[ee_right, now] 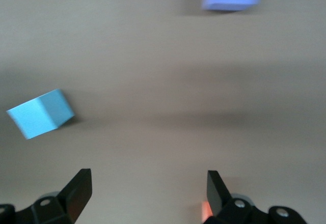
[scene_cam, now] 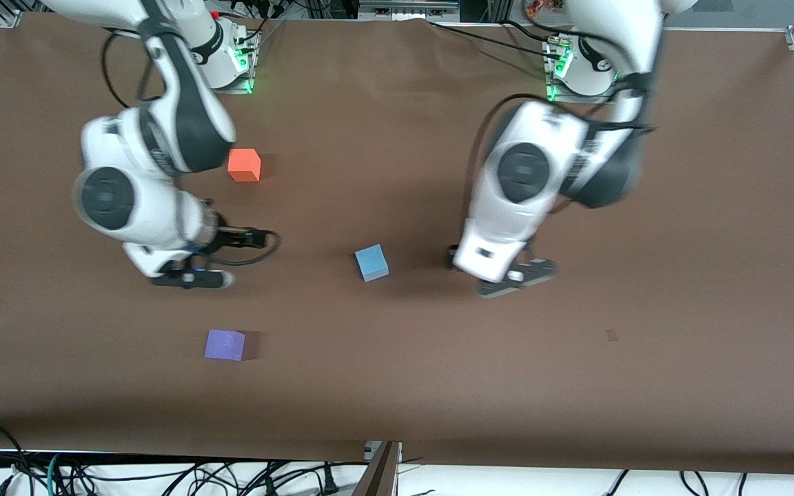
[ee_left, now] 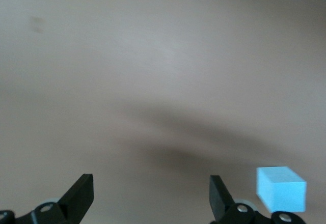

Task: Place blue block between orange and purple blocks
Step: 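Grasp the blue cube with the right gripper while the left gripper withdraws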

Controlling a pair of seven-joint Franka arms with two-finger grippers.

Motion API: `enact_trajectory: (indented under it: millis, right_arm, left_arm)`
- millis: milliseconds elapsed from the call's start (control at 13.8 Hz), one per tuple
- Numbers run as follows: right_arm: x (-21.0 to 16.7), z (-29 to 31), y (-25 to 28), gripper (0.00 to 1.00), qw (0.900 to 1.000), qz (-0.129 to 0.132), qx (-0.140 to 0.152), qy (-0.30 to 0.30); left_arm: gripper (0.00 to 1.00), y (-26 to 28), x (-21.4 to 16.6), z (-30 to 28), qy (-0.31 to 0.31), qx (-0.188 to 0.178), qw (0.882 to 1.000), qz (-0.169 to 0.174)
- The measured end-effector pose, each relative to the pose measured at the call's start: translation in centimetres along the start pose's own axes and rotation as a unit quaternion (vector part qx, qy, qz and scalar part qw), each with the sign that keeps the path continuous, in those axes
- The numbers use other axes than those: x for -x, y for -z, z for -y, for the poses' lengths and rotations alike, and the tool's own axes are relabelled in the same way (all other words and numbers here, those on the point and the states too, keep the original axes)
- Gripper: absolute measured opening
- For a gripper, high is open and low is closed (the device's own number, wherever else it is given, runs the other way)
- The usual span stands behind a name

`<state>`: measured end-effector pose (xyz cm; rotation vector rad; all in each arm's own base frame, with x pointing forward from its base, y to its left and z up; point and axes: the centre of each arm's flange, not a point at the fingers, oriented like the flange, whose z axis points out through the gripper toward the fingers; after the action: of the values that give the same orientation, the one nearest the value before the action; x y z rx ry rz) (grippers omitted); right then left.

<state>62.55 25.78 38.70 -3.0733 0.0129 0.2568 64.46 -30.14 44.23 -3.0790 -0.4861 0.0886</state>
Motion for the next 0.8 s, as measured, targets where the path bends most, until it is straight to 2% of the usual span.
enact_trajectory:
  millis: [217,507,797]
  right_arm:
    - [0.2,4.7,-4.6,1.0,1.0,0.007,-0.022,0.016]
    - [0.8,10.7,-9.9,1.0,0.998,-0.027,-0.034,0.051]
    - [2.4,15.2,-14.2,1.0,0.995,-0.046,-0.036,0.084]
  left_arm:
    - [1.0,6.8,-2.1,8.2,-0.043,0.01,0.999,0.019]
    - [1.0,16.5,-1.3,20.1,-0.081,0.034,0.996,0.032]
    - [1.0,19.2,2.1,27.8,-0.065,0.045,0.996,0.048]
